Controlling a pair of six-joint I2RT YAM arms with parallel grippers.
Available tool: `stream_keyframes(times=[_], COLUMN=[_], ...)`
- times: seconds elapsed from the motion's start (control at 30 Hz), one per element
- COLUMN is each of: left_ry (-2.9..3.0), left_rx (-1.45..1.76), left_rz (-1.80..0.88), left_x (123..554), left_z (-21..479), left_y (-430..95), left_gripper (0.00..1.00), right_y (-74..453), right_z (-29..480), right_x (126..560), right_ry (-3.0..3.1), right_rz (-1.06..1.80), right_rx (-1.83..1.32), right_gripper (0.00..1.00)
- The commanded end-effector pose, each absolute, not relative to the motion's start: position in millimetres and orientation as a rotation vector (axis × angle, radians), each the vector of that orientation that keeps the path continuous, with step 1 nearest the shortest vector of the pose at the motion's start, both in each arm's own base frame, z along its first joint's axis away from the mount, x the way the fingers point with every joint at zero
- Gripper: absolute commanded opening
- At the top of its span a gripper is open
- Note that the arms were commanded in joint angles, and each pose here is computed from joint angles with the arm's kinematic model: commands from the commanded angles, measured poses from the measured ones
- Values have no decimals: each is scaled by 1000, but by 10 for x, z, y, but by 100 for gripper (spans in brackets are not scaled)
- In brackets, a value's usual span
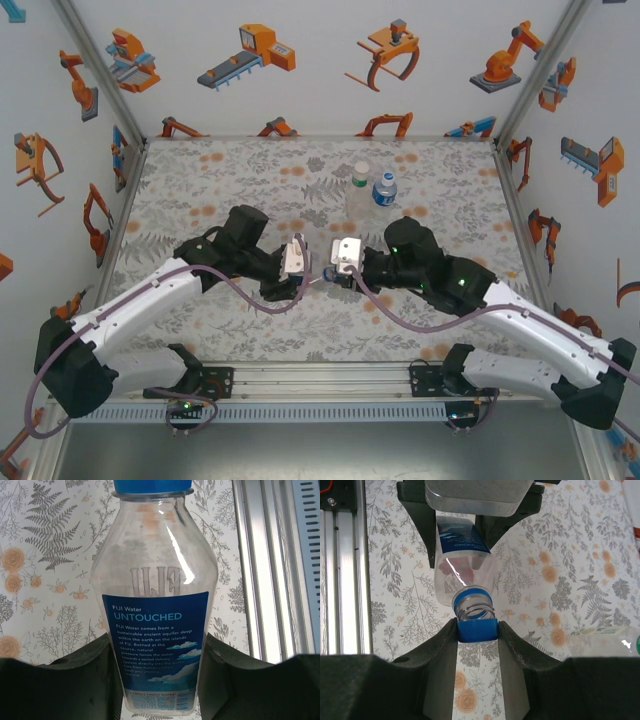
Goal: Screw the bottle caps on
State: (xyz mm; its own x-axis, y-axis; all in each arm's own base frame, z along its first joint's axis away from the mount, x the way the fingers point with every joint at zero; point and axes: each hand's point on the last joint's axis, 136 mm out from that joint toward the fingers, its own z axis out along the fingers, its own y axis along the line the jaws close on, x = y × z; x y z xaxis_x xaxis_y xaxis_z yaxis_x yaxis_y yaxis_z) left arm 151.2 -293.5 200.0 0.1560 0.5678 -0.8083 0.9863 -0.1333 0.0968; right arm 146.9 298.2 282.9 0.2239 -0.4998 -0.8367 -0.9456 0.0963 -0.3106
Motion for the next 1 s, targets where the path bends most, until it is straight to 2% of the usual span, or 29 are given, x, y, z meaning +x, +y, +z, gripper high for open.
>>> stream_keyframes(times=[0.0,0.27,0.57,0.7,0.97], left_ry=[1364,1387,1508,1567,1617], left_rx=[1815,1819,1660,1548,1375], left_rz=[-874,-842,-643,-582,-441], left_x=[1389,1421,1852,2092,2414], left_z=[2189,2170,2209,2278,2388], left_y=[-3010,-3012,-2907,-2828,-2635], left_gripper=[0,0,0,0,0], right_y=[3052,3042,2658,2536,2456], right_z=[2897,2942,2757,2426,1355], right_x=[1466,1526,1782,1933,2087], right_ry=[1407,1415,1657,1897,2437], right_rz=[617,582,455,494,528], right_rx=[-1550,-1535,-1277,-1074,-599], right_gripper=[0,0,0,0,0])
